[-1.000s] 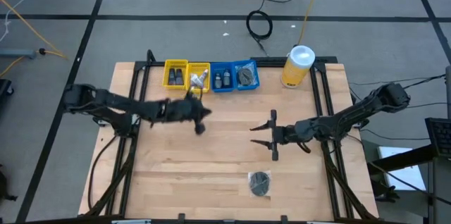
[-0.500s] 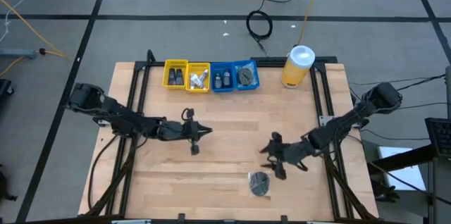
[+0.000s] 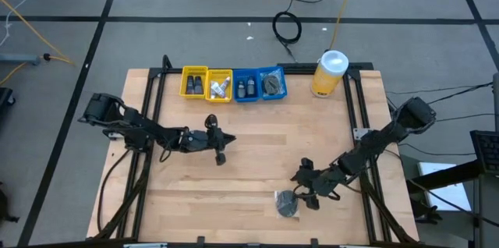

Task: Pick & Place Travel size toiletries
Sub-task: Put the black hairbrush into the right blue bin

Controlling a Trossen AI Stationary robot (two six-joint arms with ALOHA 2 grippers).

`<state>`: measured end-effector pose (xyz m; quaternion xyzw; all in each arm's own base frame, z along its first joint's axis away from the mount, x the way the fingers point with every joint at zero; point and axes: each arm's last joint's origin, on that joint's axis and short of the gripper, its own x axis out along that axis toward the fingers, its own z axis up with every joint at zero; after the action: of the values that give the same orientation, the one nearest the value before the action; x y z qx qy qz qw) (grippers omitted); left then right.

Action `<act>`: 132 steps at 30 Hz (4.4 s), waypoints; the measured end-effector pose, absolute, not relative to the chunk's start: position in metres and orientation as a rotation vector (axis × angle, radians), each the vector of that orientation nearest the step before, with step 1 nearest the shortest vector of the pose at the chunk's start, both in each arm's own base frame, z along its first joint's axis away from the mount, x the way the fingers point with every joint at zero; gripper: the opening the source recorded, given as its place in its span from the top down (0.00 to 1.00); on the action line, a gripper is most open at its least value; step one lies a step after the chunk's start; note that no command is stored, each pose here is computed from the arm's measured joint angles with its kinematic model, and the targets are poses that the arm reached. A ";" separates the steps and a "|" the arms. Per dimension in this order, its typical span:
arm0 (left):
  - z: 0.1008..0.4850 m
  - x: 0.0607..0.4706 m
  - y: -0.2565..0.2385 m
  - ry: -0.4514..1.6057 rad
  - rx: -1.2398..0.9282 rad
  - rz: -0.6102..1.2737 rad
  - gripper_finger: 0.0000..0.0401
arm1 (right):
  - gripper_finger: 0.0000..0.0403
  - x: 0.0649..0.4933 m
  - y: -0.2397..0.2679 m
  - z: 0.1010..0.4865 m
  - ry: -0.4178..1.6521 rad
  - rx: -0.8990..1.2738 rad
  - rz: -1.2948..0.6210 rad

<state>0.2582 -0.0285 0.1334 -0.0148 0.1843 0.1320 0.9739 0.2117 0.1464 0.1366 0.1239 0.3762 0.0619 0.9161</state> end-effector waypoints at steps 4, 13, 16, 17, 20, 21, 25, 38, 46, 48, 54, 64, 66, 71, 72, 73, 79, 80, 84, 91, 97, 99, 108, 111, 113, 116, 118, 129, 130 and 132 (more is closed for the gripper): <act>0.133 0.258 -0.028 0.372 -0.032 0.268 0.94 | 0.29 0.222 0.157 0.124 0.726 0.216 0.230; 0.133 0.258 -0.028 0.374 -0.033 0.268 0.94 | 0.41 0.228 0.161 0.099 0.741 0.208 0.211; 0.133 0.258 -0.028 0.374 -0.033 0.268 0.94 | 0.48 0.228 0.161 0.099 0.742 0.204 0.206; 0.133 0.258 -0.028 0.374 -0.033 0.268 0.94 | 0.51 0.228 0.161 0.100 0.741 0.203 0.207; 0.133 0.258 -0.028 0.373 -0.036 0.269 0.94 | 0.61 0.228 0.160 0.102 0.730 0.180 0.209; 0.133 0.258 -0.028 0.374 -0.036 0.269 0.94 | 0.65 0.228 0.159 0.103 0.726 0.172 0.211; 0.134 0.258 -0.028 0.364 -0.050 0.269 0.94 | 0.77 0.231 0.155 0.109 0.699 0.170 0.209; 0.161 0.270 -0.041 0.151 -0.123 -0.103 0.92 | 1.00 0.248 0.133 0.139 0.455 -0.175 0.142; 0.154 0.315 -0.051 0.227 -0.080 -0.117 0.57 | 1.00 0.261 0.105 0.148 0.382 -0.346 -0.109; 0.145 0.329 -0.051 0.294 -0.103 -0.102 0.47 | 1.00 0.263 0.100 0.148 0.384 -0.345 -0.130; 0.130 0.356 -0.052 0.478 -0.157 -0.185 0.28 | 1.00 0.264 0.098 0.147 0.394 -0.347 -0.136; 0.121 0.370 -0.055 0.514 -0.190 -0.244 0.51 | 0.99 0.264 0.097 0.147 0.391 -0.316 -0.145; 0.120 0.370 -0.055 0.528 -0.189 -0.237 0.61 | 0.99 0.264 0.096 0.147 0.392 -0.303 -0.149; 0.120 0.369 -0.055 0.535 -0.159 -0.241 0.87 | 0.94 0.264 0.096 0.147 0.394 -0.285 -0.152; 0.120 0.369 -0.054 0.540 -0.153 -0.237 0.92 | 0.91 0.264 0.096 0.148 0.390 -0.281 -0.151; 0.119 0.369 -0.054 0.544 -0.146 -0.226 0.95 | 0.88 0.263 0.096 0.150 0.385 -0.269 -0.150; 0.115 0.366 -0.052 0.588 -0.082 -0.113 0.88 | 0.62 0.255 0.098 0.165 0.363 -0.149 -0.156; 0.114 0.366 -0.053 0.591 -0.063 -0.097 0.86 | 0.58 0.252 0.098 0.167 0.373 -0.126 -0.156; 0.114 0.365 -0.057 0.591 0.013 -0.061 0.84 | 0.46 0.249 0.095 0.168 0.427 -0.018 -0.096; 0.116 0.364 -0.071 0.558 0.155 -0.102 0.91 | 0.41 0.260 0.080 0.151 0.471 0.037 -0.141; 0.117 0.362 -0.077 0.545 0.212 -0.049 0.94 | 0.48 0.267 0.084 0.156 0.410 0.093 0.055; 0.117 0.363 -0.077 0.541 0.214 -0.039 0.93 | 0.52 0.267 0.084 0.157 0.407 0.100 0.051; 0.120 0.365 -0.077 0.501 0.201 -0.036 0.87 | 0.67 0.268 0.081 0.151 0.435 0.098 0.031; 0.120 0.365 -0.077 0.500 0.198 -0.035 0.87 | 0.68 0.269 0.080 0.152 0.429 0.100 0.027; 0.120 0.365 -0.077 0.500 0.197 -0.034 0.87 | 0.70 0.269 0.080 0.152 0.431 0.098 0.027; 0.120 0.365 -0.077 0.500 0.197 -0.034 0.87 | 0.73 0.269 0.080 0.152 0.430 0.093 0.029; 0.120 0.365 -0.077 0.500 0.197 -0.035 0.87 | 0.76 0.269 0.080 0.152 0.431 0.087 0.027; 0.123 0.366 -0.078 0.468 0.158 -0.054 0.76 | 0.98 0.267 0.078 0.147 0.473 -0.002 -0.011; 0.123 0.366 -0.078 0.464 0.157 -0.054 0.72 | 0.98 0.267 0.078 0.147 0.472 -0.002 -0.011; 0.127 0.365 -0.078 0.463 0.158 -0.055 0.65 | 0.98 0.267 0.078 0.148 0.470 -0.004 -0.010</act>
<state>0.3654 -0.0779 0.1271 0.0781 0.2294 -0.0273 0.9698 0.2667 0.0785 0.1475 -0.0021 0.2327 -0.0049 0.9725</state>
